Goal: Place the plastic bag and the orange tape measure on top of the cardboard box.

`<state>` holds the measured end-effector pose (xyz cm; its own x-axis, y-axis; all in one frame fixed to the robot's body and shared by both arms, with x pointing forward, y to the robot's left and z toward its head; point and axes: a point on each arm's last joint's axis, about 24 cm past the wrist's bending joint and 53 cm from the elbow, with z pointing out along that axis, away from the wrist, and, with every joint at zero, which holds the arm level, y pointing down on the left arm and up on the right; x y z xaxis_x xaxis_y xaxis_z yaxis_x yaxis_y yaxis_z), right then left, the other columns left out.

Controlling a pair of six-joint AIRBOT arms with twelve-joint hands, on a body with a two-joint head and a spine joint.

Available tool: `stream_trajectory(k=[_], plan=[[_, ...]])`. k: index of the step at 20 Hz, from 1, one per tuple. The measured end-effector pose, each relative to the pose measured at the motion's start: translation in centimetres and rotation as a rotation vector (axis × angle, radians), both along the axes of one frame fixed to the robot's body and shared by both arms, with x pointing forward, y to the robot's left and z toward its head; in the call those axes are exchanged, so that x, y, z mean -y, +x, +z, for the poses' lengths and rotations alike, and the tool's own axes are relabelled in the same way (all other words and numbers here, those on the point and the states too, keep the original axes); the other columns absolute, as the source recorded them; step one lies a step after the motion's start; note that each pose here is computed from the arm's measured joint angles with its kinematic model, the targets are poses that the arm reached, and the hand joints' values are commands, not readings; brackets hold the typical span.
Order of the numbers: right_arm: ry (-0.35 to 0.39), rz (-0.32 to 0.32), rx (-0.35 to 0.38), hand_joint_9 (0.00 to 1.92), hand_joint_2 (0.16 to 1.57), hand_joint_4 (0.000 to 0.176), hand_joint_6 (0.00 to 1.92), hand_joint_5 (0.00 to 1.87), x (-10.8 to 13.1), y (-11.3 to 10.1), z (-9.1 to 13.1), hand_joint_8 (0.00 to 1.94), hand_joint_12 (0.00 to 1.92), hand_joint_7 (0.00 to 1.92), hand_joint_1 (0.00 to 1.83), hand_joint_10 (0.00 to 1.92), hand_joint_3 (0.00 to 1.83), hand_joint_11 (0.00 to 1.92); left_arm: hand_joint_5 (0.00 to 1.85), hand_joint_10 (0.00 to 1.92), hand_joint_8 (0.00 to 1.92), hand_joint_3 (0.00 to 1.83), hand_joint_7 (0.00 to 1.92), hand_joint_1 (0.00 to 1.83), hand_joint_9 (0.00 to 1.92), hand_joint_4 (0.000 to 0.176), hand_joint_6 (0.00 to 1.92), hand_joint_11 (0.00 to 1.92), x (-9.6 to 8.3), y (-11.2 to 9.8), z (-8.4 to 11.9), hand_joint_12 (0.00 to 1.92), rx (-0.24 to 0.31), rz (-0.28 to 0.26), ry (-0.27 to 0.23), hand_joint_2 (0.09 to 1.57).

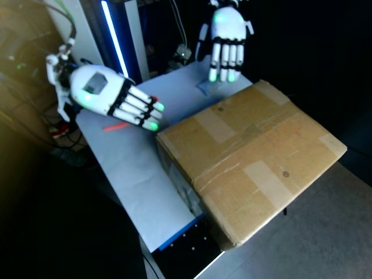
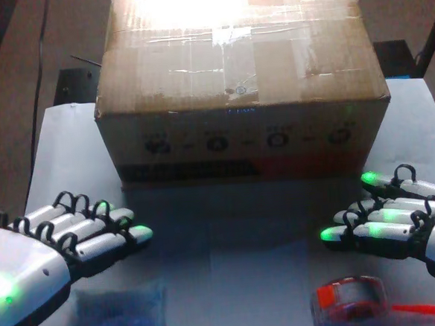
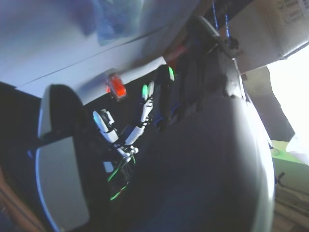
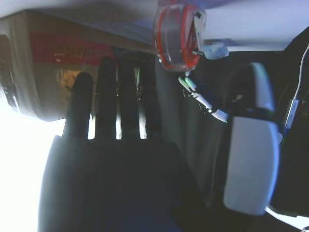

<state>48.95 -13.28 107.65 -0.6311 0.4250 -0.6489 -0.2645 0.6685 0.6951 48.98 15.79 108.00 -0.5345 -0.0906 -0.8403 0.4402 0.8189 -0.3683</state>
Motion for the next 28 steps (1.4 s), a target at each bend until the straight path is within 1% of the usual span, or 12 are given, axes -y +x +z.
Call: stream_trajectory(k=[3, 6, 8, 10, 11, 13, 15, 16, 19, 22, 24, 28], plan=[[0.008, -0.008, -0.008, 0.23, 0.9, 0.0, 0.01, 0.32, 0.0, 0.3, -0.7, 0.0, 0.7, 0.29, 0.64, 0.02, 0.0, 0.0, 0.22, 0.04, 0.0, 0.0, 0.14, 0.84, 0.15, 0.016, 0.01, 0.0, 0.1, 0.3, -1.1, 0.99, -0.017, 0.014, -0.016, 1.0], [0.015, -0.014, -0.019, 0.23, 0.89, 0.0, 0.01, 0.32, -0.1, 0.5, -1.4, 0.0, 0.77, 0.29, 0.59, 0.01, 0.0, 0.0, 0.22, 0.01, 0.0, 0.0, 0.09, 0.79, 0.1, 0.016, 0.0, 0.0, -0.1, 0.7, -2.3, 0.86, -0.042, 0.031, -0.018, 1.02], [0.017, -0.022, -0.025, 0.26, 0.89, 0.0, 0.02, 0.34, -0.1, 0.6, -1.7, 0.01, 0.84, 0.32, 0.59, 0.03, 0.0, 0.0, 0.25, 0.03, 0.01, 0.0, 0.15, 0.79, 0.17, 0.009, 0.01, 0.0, 0.1, 0.6, -3.2, 1.14, -0.068, 0.038, -0.021, 1.02], [0.022, -0.02, -0.032, 0.27, 0.89, 0.0, 0.02, 0.34, -0.3, 0.6, -2.0, 0.01, 0.82, 0.31, 0.58, 0.03, 0.0, 0.0, 0.24, 0.03, 0.0, 0.0, 0.14, 0.86, 0.18, 0.02, 0.0, 0.0, 0.5, 0.2, -4.0, 1.02, -0.091, 0.028, -0.024, 0.99], [0.021, -0.016, -0.034, 0.27, 0.89, 0.0, 0.02, 0.34, -0.4, 0.5, -2.2, 0.0, 0.83, 0.31, 0.59, 0.03, 0.0, 0.0, 0.27, 0.04, 0.01, 0.0, 0.17, 0.91, 0.2, 0.0, 0.0, 0.0, 0.7, 0.0, -4.4, 1.09, -0.101, 0.026, -0.025, 0.98], [0.014, -0.014, -0.045, 0.26, 0.88, 0.0, 0.01, 0.33, -0.3, 0.5, -2.7, 0.0, 0.8, 0.31, 0.59, 0.02, 0.0, 0.0, 0.23, 0.0, 0.0, 0.01, 0.1, 0.78, 0.13, 0.011, 0.0, 0.0, 0.9, 0.1, -4.8, 0.88, -0.105, 0.025, -0.03, 1.04], [0.008, -0.012, -0.055, 0.28, 0.87, 0.0, 0.02, 0.34, -0.3, 0.5, -3.1, 0.01, 0.78, 0.31, 0.61, 0.03, 0.0, 0.0, 0.26, 0.03, 0.01, 0.0, 0.15, 0.56, 0.18, 0.0, 0.0, 0.0, 1.1, 0.3, -4.8, 1.09, -0.097, 0.027, -0.043, 1.09], [0.008, -0.013, -0.06, 0.31, 0.86, 0.0, 0.02, 0.34, -0.4, 0.5, -3.4, 0.01, 0.86, 0.33, 0.62, 0.03, 0.0, 0.0, 0.23, 0.02, 0.0, 0.01, 0.12, 0.48, 0.15, 0.0, 0.0, 0.0, 1.3, 0.3, -5.0, 0.95, -0.095, 0.029, -0.05, 1.11], [0.002, -0.012, -0.073, 0.28, 0.86, 0.0, 0.0, 0.32, -0.4, 0.5, -4.0, 0.0, 0.78, 0.29, 0.67, 0.02, 0.0, 0.0, 0.25, 0.05, 0.01, 0.0, 0.19, 0.67, 0.21, 0.0, 0.0, 0.0, 1.3, 0.6, -5.1, 1.15, -0.09, 0.033, -0.056, 1.08], [0.005, -0.013, -0.074, 0.33, 0.86, 0.0, 0.01, 0.35, -0.5, 0.7, -4.1, 0.01, 1.21, 0.32, 0.75, 0.03, 0.0, 0.0, 0.33, 0.11, 0.01, 0.0, 0.26, 0.78, 0.27, 0.0, 0.01, 0.0, 1.3, 0.7, -5.4, 1.37, -0.091, 0.032, -0.053, 1.02], [0.0, -0.01, -0.072, 0.34, 0.85, 0.0, 0.02, 0.4, -0.5, 0.7, -4.2, 0.01, 1.32, 0.34, 0.83, 0.04, 0.0, 0.0, 0.31, 0.09, 0.0, 0.0, 0.23, 0.83, 0.21, 0.016, 0.0, 0.0, 1.3, 0.6, -5.6, 1.16, -0.096, 0.028, -0.046, 1.02], [-0.009, -0.005, -0.064, 0.32, 0.86, 0.0, 0.01, 0.39, -0.6, 0.6, -4.2, 0.0, 1.33, 0.34, 0.8, 0.04, 0.0, 0.0, 0.36, 0.07, 0.01, 0.0, 0.25, 0.84, 0.22, 0.0, 0.01, 0.0, 1.0, -0.3, -5.9, 1.07, -0.116, 0.016, -0.019, 1.05]])
